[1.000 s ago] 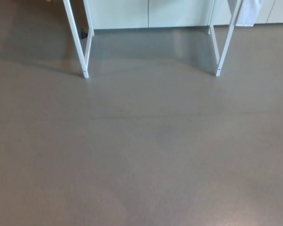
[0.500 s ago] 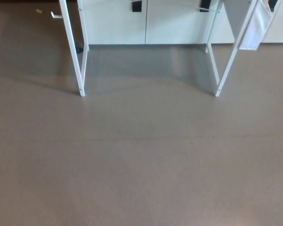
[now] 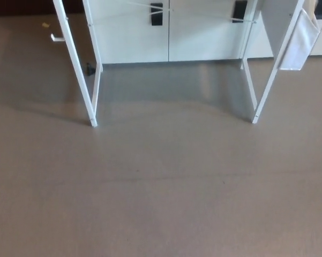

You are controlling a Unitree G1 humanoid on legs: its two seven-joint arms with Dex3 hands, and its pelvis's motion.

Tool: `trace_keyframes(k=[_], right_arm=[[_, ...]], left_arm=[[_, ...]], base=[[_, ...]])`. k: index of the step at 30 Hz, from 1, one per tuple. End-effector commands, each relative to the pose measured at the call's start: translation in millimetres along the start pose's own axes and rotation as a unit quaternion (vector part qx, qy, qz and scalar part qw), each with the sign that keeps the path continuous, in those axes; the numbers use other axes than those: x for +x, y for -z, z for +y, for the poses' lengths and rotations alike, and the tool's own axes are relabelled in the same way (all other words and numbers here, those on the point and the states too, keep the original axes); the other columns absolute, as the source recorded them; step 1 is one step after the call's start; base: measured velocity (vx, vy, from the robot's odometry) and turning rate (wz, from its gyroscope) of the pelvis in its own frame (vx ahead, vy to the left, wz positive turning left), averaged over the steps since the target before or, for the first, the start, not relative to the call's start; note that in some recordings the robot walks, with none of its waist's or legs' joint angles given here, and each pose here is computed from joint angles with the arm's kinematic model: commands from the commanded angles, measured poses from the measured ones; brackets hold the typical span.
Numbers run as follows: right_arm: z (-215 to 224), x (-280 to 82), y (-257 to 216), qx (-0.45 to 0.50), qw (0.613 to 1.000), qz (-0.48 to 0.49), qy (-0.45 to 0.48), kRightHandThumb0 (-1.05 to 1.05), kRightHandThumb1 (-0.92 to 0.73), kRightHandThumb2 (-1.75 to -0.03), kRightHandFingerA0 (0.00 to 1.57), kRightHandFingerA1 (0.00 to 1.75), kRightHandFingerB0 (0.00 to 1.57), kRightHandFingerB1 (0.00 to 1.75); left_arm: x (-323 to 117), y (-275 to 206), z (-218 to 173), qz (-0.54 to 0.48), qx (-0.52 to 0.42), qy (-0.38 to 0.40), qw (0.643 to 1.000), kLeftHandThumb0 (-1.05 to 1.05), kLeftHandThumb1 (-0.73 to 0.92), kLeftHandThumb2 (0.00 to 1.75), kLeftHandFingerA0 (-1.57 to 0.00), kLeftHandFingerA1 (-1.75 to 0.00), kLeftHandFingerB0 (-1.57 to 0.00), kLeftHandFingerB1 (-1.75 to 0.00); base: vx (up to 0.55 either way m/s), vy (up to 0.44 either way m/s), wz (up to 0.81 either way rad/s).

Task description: The robot walk towards a table in front and uses its left hand to pick up the pot from the base and pour water to the cup on the right hand side

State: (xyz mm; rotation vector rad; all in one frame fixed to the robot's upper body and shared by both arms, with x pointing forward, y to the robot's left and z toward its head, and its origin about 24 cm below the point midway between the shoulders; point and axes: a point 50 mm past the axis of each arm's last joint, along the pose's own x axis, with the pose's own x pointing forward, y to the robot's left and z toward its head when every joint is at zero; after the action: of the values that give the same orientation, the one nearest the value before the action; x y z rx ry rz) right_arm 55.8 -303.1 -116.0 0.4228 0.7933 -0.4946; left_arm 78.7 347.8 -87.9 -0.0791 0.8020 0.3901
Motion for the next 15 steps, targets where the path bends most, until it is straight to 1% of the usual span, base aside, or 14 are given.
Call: trace_keyframes(k=[1,2,3,4,6,9,10,11,12,13,14,15], right_arm=[[-1.8,-2.1,-3.5,0.004,1.000,-0.014,-0.007,0.00,-0.78,-0.63,0.25,0.35,0.12,0.29],[-1.6,-1.9,-4.1,0.001,1.000,-0.014,-0.006,-0.02,-0.78,-0.63,0.26,0.35,0.13,0.29],[-1.4,-1.3,-4.6,0.000,1.000,-0.014,-0.005,-0.01,-0.78,-0.63,0.25,0.35,0.13,0.29],[-1.2,-0.7,-4.9,0.002,1.000,-0.017,-0.005,-0.01,-0.77,-0.63,0.27,0.35,0.15,0.29],[-0.5,-0.6,-5.0,0.005,1.000,-0.020,-0.005,-0.01,-0.77,-0.63,0.27,0.35,0.15,0.29],[3.0,-2.2,-7.0,-0.002,1.000,-0.021,0.000,0.00,-0.78,-0.63,0.26,0.34,0.16,0.29],[4.3,-1.4,-7.7,0.001,1.000,-0.022,-0.002,0.00,-0.78,-0.63,0.26,0.34,0.16,0.29],[4.5,-0.4,-8.2,0.008,1.000,-0.023,-0.003,0.00,-0.77,-0.63,0.27,0.34,0.16,0.29],[4.6,0.0,-8.3,0.010,1.000,-0.023,-0.003,0.00,-0.77,-0.63,0.27,0.34,0.16,0.29],[3.9,0.6,-8.2,0.008,1.000,-0.024,0.000,-0.01,-0.77,-0.62,0.29,0.35,0.17,0.30],[3.6,0.9,-8.1,0.006,1.000,-0.024,0.001,-0.01,-0.77,-0.62,0.29,0.35,0.17,0.30],[3.2,2.2,-8.5,0.003,1.000,-0.025,0.003,-0.03,-0.75,-0.62,0.29,0.35,0.18,0.30]], left_arm=[[-0.9,-3.0,8.8,0.016,0.018,-0.021,0.999,0.05,0.46,0.89,-0.36,-0.57,-0.22,-0.50],[-0.5,-4.0,8.2,0.015,0.018,-0.022,0.999,0.04,0.47,0.88,-0.37,-0.57,-0.23,-0.50],[0.1,-5.2,7.8,0.015,0.019,-0.021,1.000,0.04,0.48,0.89,-0.36,-0.57,-0.23,-0.50],[1.0,-6.7,7.3,0.014,0.016,-0.020,1.000,0.05,0.48,0.90,-0.38,-0.58,-0.22,-0.50],[1.9,-7.7,6.7,0.014,0.011,-0.020,1.000,0.05,0.48,0.90,-0.38,-0.58,-0.22,-0.50],[2.7,-9.7,5.2,0.012,0.002,-0.013,1.000,0.04,0.46,0.89,-0.33,-0.56,-0.21,-0.49],[4.2,-11.9,4.7,0.009,-0.002,-0.010,1.000,0.06,0.66,0.59,-0.42,-0.40,-0.31,-0.34],[5.1,-14.7,3.4,0.009,-0.005,-0.009,1.000,0.03,0.47,0.89,-0.35,-0.57,-0.19,-0.49],[5.3,-15.7,2.8,0.009,-0.005,-0.008,1.000,0.03,0.47,0.89,-0.35,-0.57,-0.19,-0.49],[5.6,-16.3,2.2,0.008,0.005,-0.008,1.000,0.05,0.66,0.58,-0.44,-0.40,-0.32,-0.34],[5.6,-16.6,1.9,0.008,0.010,-0.008,1.000,0.05,0.66,0.58,-0.44,-0.40,-0.32,-0.34],[5.9,-17.8,0.9,0.007,0.007,-0.009,1.000,0.03,0.47,0.89,-0.34,-0.57,-0.20,-0.49]], base=[[0.25,0.230,-0.07],[0.30,0.287,0.54],[0.30,0.251,-0.55],[0.29,0.240,-0.05],[0.19,0.118,0.07],[0.17,0.035,0.06],[0.20,-0.025,0.08],[0.18,-0.050,0.09],[0.17,-0.086,0.15],[0.17,-0.103,0.06],[0.06,-0.144,0.06],[0.10,-0.172,0.14]])
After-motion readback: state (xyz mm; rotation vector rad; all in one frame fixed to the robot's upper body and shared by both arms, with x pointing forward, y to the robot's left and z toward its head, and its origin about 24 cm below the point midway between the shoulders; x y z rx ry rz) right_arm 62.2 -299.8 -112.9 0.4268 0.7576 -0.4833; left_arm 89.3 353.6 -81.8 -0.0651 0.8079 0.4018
